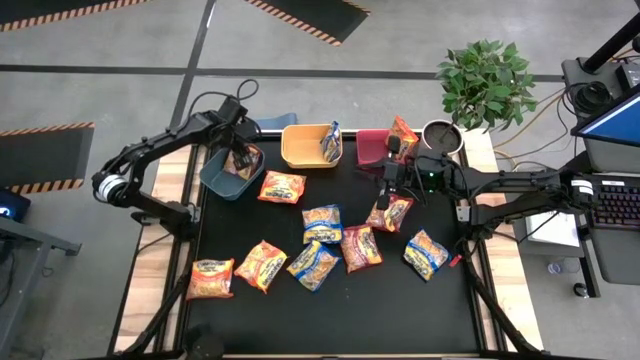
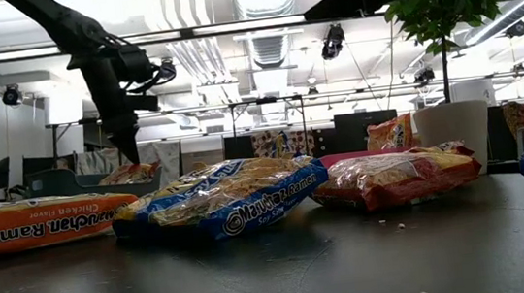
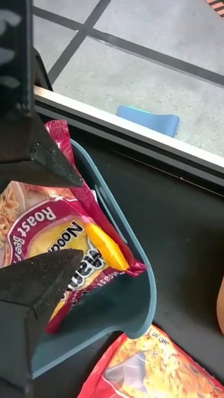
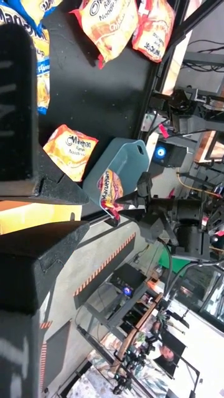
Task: Sort Maruchan noodles
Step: Put the red noodle into the blue bin
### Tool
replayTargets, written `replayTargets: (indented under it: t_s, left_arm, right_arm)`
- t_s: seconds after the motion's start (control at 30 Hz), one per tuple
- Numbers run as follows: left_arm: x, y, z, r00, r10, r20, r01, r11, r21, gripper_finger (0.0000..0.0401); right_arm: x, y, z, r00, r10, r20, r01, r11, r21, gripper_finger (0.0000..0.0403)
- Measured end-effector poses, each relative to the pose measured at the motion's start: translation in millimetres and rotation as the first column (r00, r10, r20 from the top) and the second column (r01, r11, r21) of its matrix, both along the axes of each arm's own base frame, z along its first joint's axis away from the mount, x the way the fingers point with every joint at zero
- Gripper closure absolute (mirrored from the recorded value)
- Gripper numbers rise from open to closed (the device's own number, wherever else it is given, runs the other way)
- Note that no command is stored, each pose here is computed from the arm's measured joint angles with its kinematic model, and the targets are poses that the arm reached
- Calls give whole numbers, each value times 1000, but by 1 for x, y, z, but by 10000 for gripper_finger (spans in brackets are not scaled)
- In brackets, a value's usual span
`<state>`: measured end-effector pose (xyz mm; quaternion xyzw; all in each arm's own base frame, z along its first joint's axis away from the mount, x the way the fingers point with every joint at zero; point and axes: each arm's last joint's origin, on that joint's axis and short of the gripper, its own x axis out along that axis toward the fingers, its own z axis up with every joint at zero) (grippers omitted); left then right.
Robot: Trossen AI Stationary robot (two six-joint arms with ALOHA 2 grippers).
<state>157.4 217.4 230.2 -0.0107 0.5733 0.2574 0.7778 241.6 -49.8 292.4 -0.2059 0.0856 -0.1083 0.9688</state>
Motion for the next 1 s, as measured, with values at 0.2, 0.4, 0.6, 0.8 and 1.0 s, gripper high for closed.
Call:
replayTargets:
  t_s: [0.2,0.4,0.6,0.8,1.0]
  left_arm:
    - [-1,-1,-10,1000,17,15,-17,1000,6,249]
    - [-1,1,-14,999,32,16,-33,999,44,249]
    - [-1,1,-15,999,39,8,-39,998,54,254]
    - [0,1,-23,1000,26,-13,-25,999,27,302]
    - [3,6,-38,998,13,-54,-14,1000,-18,392]
  right_arm:
    - [0,0,0,1000,0,0,0,1000,-1,360]
    - [0,0,0,1000,0,0,0,1000,-1,360]
    - [0,0,0,1000,0,0,0,1000,-2,360]
    - [0,0,0,1000,0,0,0,1000,-2,360]
    - [0,0,0,1000,0,0,0,1000,-3,360]
